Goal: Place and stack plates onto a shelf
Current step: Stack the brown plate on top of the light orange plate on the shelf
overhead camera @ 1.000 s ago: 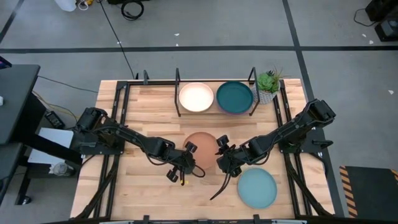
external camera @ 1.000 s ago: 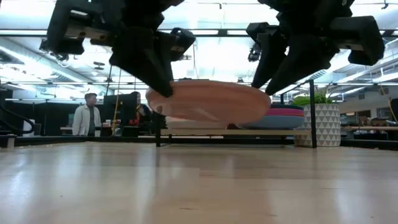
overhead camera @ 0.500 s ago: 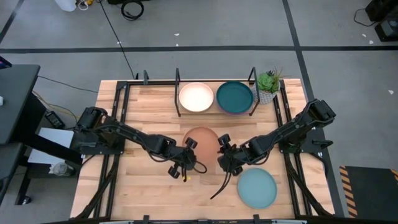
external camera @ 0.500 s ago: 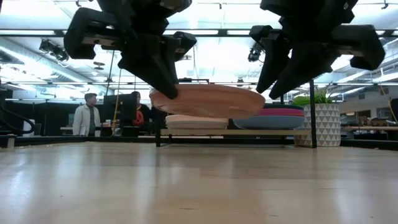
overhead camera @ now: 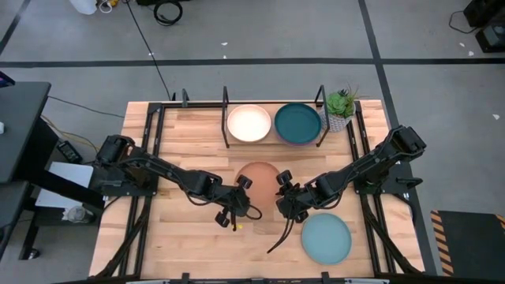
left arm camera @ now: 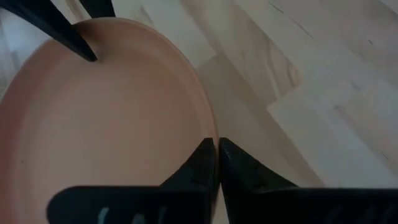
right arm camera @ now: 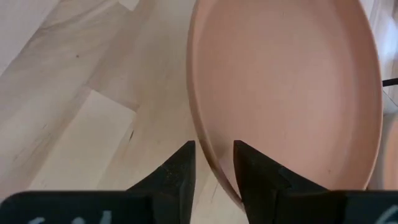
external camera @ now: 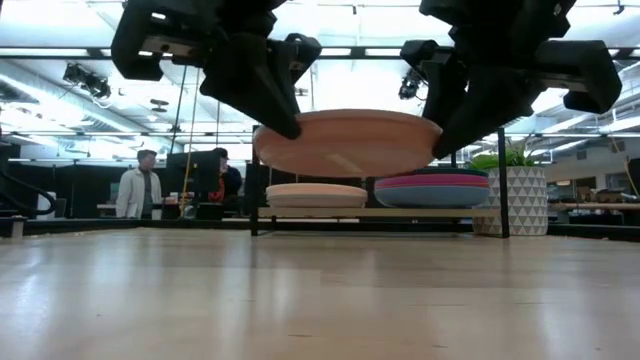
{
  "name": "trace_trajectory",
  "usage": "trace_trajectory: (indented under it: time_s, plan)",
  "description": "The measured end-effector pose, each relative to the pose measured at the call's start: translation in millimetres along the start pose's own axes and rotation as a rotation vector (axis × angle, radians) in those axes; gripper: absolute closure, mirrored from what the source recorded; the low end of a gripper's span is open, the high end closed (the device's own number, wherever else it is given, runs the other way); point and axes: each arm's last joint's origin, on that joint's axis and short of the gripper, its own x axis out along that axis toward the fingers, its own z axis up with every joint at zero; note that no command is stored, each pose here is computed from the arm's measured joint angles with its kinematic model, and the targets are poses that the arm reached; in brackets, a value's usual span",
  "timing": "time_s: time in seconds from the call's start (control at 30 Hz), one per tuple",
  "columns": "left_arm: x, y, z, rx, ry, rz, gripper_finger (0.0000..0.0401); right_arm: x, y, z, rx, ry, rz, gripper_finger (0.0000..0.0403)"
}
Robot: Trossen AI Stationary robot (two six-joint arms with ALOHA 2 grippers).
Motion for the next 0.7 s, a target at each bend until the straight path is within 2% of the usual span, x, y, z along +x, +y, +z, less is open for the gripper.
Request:
trace_trajectory:
  time_s: [0.27, 0.4, 0.57, 0.7]
  plan:
    - [-5, 3, 1, -0.020, -0.017, 0.009, 0.0380, 0, 0, -1, -0.019, 0.006, -0.002, 0.0336]
    - [-5, 4, 1, -0.077, -0.020, 0.014, 0.0371, 0, 1, -1, -0.030, 0.007, 0.011, 0.0352]
    - [-10, 9, 0, -0.168, -0.013, 0.033, 0.0318, 0, 0, 0, -0.010, 0.000, 0.010, 0.0357]
    - [-27, 11, 4, -0.175, -0.037, 0.071, 0.0266, 0, 0, 0, -0.002, -0.001, 0.012, 0.0358]
